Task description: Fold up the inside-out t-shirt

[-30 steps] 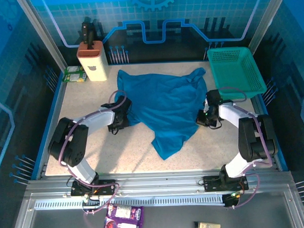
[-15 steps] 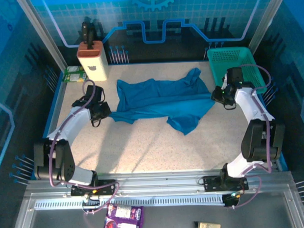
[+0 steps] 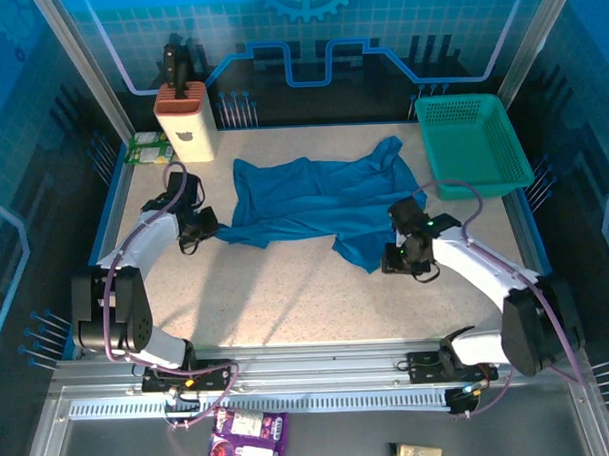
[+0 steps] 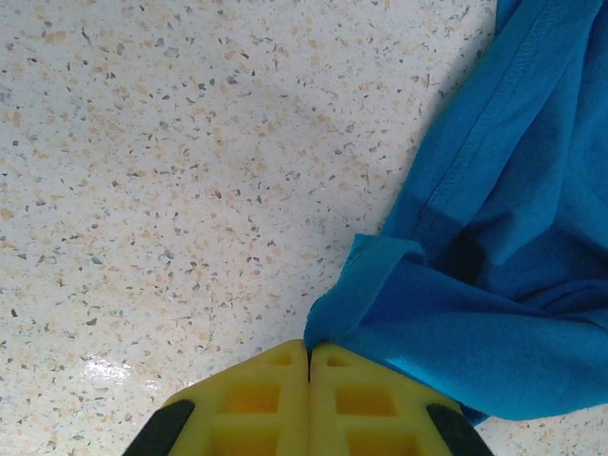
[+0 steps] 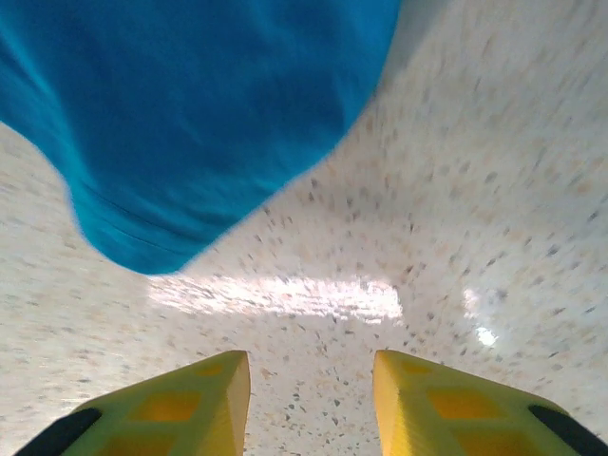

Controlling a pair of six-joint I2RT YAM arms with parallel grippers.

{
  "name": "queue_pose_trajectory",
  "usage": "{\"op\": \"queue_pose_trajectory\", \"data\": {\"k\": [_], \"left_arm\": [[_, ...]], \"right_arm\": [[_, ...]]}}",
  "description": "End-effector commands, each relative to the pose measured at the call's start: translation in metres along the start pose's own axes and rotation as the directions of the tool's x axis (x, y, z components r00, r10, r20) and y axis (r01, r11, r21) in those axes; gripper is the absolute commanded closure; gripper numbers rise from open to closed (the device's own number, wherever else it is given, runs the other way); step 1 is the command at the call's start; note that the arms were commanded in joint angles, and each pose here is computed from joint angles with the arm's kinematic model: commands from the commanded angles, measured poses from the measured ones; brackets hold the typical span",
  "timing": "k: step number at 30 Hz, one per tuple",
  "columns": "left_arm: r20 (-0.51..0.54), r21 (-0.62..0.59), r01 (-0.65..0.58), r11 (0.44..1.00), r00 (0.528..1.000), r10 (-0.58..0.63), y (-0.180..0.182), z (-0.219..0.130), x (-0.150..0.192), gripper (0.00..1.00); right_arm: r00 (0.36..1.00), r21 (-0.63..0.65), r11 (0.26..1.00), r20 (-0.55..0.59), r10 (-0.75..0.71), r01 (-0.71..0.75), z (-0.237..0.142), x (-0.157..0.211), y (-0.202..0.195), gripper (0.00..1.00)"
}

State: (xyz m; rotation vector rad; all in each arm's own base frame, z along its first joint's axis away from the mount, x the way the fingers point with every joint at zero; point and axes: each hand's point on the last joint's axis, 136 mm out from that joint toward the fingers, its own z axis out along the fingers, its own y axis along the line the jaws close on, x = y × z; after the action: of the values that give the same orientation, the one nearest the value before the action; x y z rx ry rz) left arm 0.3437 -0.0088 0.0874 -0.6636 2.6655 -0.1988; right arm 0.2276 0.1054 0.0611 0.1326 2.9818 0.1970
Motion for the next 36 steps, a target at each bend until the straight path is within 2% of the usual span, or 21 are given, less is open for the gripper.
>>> {"op": "queue_pose_trajectory", "data": {"k": [1, 6, 16, 19, 22, 27, 31, 36], "left_arm": [[-0.001, 0.029, -0.008, 1.000, 1.000, 0.008, -0.003, -0.001, -0.003, 1.00], [0.000, 0.027, -0.005, 1.000, 1.000, 0.005, -0.002, -0.002, -0.002, 1.00], [0.024, 0.025, -0.005, 1.000, 1.000, 0.004, -0.001, -0.012, -0.005, 1.00], [0.027, 0.024, -0.004, 1.000, 1.000, 0.003, -0.001, -0.014, -0.005, 1.00], [0.037, 0.027, -0.004, 1.000, 0.999, 0.003, -0.001, -0.020, -0.006, 1.00], [0.051, 0.037, -0.006, 0.999, 0.999, 0.004, -0.003, -0.031, -0.007, 1.00], [0.080, 0.059, -0.001, 0.998, 0.997, -0.004, -0.005, -0.051, -0.007, 1.00], [0.149, 0.056, -0.010, 0.998, 0.989, 0.001, -0.002, -0.085, -0.013, 1.00]], "right_arm": [[1.000, -0.014, 1.000, 0.013, 0.013, -0.013, 0.014, -0.006, 0.023, 0.57], [0.999, 0.049, 0.998, 0.001, -0.038, 0.038, 0.039, -0.017, 0.042, 0.53], [0.997, 0.092, 0.993, 0.018, -0.078, 0.076, 0.060, -0.042, 0.047, 0.55], [0.996, 0.100, 0.992, 0.029, -0.083, 0.080, 0.059, -0.048, 0.045, 0.63], [0.995, 0.108, 0.991, 0.045, -0.087, 0.082, 0.053, -0.050, 0.042, 0.80], [0.994, 0.125, 0.989, 0.074, -0.085, 0.075, 0.025, -0.044, 0.027, 1.00], [0.992, 0.150, 0.987, 0.104, -0.077, 0.061, -0.021, -0.032, 0.003, 1.00], [0.965, 0.142, 0.990, 0.258, -0.041, 0.004, -0.120, -0.035, -0.027, 1.00]]}}
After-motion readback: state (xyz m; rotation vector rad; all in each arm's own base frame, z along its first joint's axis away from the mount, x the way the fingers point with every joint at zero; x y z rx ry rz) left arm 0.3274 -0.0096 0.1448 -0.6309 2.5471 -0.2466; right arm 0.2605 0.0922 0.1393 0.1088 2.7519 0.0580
